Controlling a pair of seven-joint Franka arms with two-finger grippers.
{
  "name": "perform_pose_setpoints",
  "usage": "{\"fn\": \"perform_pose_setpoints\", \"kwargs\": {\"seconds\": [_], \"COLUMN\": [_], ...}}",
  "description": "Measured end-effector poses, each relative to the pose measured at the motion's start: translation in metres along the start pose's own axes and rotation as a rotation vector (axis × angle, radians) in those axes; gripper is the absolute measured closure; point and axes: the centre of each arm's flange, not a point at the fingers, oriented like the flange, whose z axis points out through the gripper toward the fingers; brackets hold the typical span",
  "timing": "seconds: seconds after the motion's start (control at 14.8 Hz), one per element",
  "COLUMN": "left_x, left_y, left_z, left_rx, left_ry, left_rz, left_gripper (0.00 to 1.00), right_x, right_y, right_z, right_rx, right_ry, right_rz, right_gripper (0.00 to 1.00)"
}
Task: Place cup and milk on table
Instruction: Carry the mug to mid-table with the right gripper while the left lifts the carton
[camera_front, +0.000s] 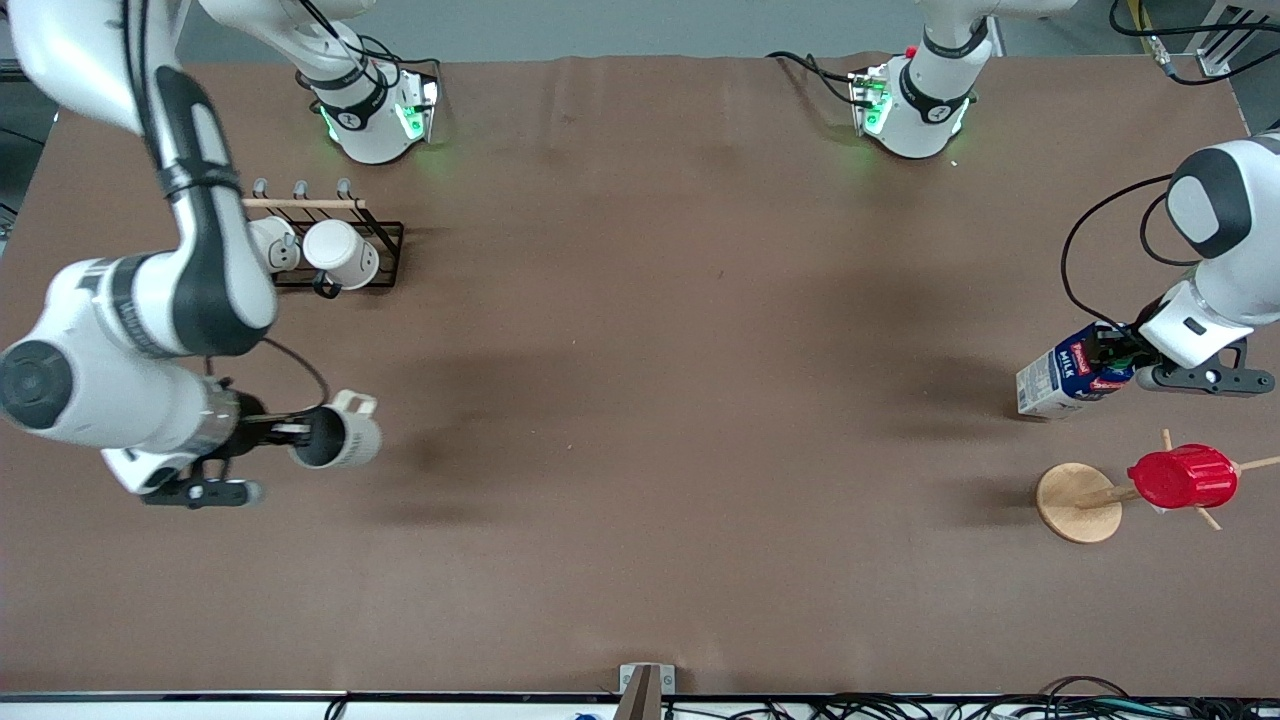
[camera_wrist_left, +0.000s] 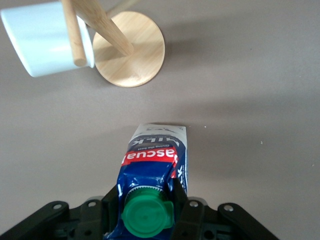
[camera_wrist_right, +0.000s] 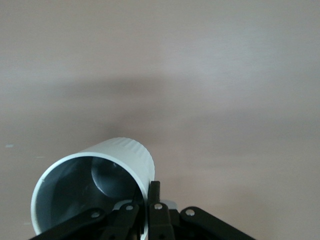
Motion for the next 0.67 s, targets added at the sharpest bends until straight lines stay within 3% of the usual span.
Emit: {"fn": "perform_pose_setpoints", "kwargs": {"seconds": [0.13, 0.34, 0.67], "left_x": [0.004, 0.010, 0.017], "left_y": [0.004, 0.010, 0.015], "left_z": [-0.008, -0.017, -0.026], "left_rx": [0.001, 0.004, 0.007], "left_ry": [0.016, 0.036, 0.055], "left_rz": [0.016, 0.028, 0.040], "left_gripper": [0.60, 0.60, 0.60], "right_x": [-0.017, -0.043, -0.078], "right_y": [-0.074, -0.168, -0.274], "right_z": [0.009, 0.022, 0.084], "right_rx": [-0.008, 0.002, 0.027], "right_ry": [0.002, 0.060, 0.126], "right_rz": [0.000, -0.020, -0.052], "right_gripper": [0.96, 0.96, 0.96]}}
